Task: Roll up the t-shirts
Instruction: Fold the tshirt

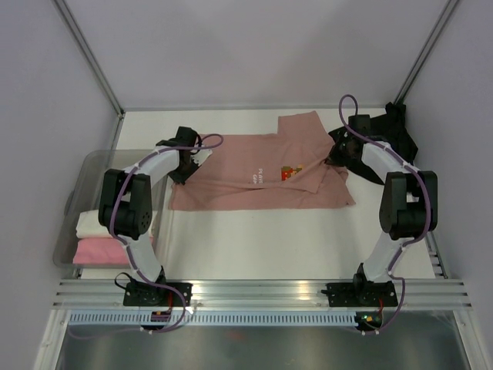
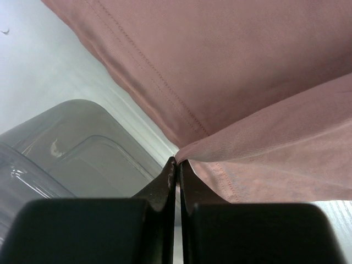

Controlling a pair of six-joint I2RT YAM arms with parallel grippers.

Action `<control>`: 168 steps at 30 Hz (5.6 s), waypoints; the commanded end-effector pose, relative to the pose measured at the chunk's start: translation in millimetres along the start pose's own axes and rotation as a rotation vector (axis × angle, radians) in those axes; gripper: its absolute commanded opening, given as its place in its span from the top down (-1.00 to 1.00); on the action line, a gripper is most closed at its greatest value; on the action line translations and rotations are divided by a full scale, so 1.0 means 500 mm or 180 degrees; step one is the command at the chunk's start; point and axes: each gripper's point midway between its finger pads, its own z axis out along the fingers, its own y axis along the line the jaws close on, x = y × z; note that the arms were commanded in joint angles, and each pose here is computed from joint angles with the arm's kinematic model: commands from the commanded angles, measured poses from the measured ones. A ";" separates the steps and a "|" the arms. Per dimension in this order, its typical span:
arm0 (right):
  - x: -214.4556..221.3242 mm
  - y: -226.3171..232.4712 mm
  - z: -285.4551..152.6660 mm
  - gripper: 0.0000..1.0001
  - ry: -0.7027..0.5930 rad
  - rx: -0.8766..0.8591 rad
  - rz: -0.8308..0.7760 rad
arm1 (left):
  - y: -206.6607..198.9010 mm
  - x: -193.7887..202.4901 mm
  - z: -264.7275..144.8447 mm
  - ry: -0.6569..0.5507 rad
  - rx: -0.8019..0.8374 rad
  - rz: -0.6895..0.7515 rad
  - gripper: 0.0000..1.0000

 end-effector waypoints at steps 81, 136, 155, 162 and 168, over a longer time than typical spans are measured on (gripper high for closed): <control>0.335 -0.385 -0.236 1.00 0.0261 0.1743 0.1826 | -0.327 0.222 -0.133 -0.0374 0.1083 0.1080 0.95; 0.354 -0.167 -0.140 -0.02 0.0755 0.0564 0.0650 | -0.231 0.131 -0.064 0.0129 0.0902 0.0137 0.01; 0.308 -0.149 -0.151 0.99 0.0539 0.0570 0.0610 | -0.225 0.124 -0.068 0.0080 0.0878 0.0184 0.02; 0.258 -0.063 -0.140 0.99 0.0375 0.0407 0.0202 | -0.219 0.124 -0.068 0.0073 0.0843 0.0198 0.02; 0.241 0.000 -0.082 0.99 0.0356 0.0373 -0.0034 | -0.216 0.121 -0.072 0.0055 0.0814 0.0191 0.02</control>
